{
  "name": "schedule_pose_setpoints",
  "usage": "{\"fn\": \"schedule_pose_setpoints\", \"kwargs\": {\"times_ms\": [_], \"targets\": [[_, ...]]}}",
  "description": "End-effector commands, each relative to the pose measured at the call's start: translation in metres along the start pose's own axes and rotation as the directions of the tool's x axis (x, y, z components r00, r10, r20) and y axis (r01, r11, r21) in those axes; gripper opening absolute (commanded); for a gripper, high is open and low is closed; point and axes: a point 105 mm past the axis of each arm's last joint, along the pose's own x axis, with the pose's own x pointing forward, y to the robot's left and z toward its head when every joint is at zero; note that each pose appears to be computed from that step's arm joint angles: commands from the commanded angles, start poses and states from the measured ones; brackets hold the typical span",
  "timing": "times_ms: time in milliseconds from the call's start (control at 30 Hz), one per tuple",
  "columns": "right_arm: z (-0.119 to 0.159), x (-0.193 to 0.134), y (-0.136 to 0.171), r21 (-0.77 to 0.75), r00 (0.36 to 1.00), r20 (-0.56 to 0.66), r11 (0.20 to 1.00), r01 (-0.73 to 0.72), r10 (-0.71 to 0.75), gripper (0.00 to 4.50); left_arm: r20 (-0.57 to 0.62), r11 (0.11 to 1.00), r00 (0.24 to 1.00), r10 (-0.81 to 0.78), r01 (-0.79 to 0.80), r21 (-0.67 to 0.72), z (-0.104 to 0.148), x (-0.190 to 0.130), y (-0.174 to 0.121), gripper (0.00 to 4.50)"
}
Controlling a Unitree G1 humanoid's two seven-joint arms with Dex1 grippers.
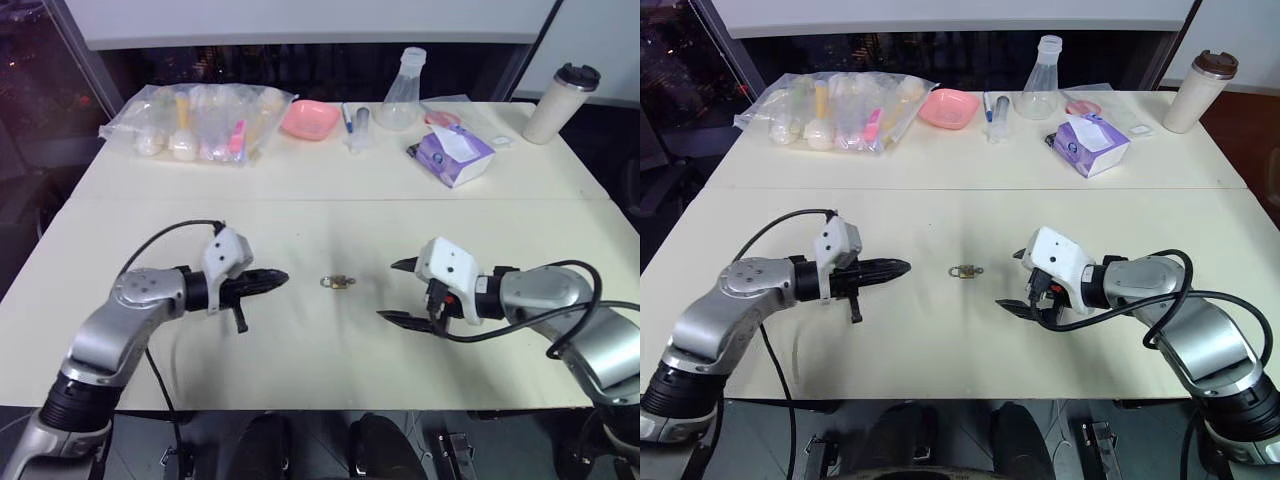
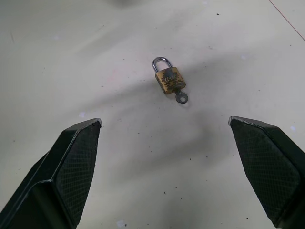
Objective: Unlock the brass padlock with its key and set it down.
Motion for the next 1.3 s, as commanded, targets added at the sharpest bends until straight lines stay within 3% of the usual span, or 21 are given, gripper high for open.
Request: {"fn": "schedule_pose_setpoints", "kwargs": {"times_ms": [33, 233, 567, 867, 967, 1167, 1300], "targets": [[0.008, -0.001, -0.002, -0.041, 1.0, 0.022, 0.999, 0.012, -0.011, 4.5, 0.008, 0.999, 1.0, -0.025, 0.025, 0.035, -0.001, 0.003, -0.002, 1.77], [0.01, 0.0, 0.0, -0.047, 1.0, 0.025, 0.999, 0.007, -0.006, 4.5, 0.004, 0.982, 0.993, -0.121, 0.119, 0.148, -0.012, 0.034, -0.006, 4.38], [0.011, 0.004, 0.013, -0.04, 1.0, 0.031, 0.999, -0.002, 0.004, 4.5, 0.02, 0.95, 0.976, -0.215, 0.205, 0.238, -0.017, 0.075, 0.017, 4.45], [0.009, 0.0, 0.014, -0.033, 0.999, 0.02, 0.999, 0.033, -0.032, 4.5, -0.04, 0.916, 0.953, -0.299, 0.299, 0.269, -0.03, 0.103, 0.015, 4.45], [0.009, 0.0, 0.015, -0.03, 0.999, 0.019, 0.999, 0.042, -0.042, 4.5, -0.055, 0.907, 0.947, -0.318, 0.321, 0.273, -0.033, 0.109, 0.014, 3.63], [0.009, -0.001, 0.014, -0.028, 0.998, 0.016, 0.998, 0.057, -0.056, 4.5, -0.087, 0.896, 0.943, -0.322, 0.333, 0.294, -0.038, 0.116, 0.014, 0.91], [0.009, 0.0, 0.014, -0.031, 0.998, 0.015, 0.998, 0.059, -0.059, 4.5, -0.112, 0.891, 0.946, -0.305, 0.325, 0.318, -0.04, 0.117, 0.018, 0.75]]}}
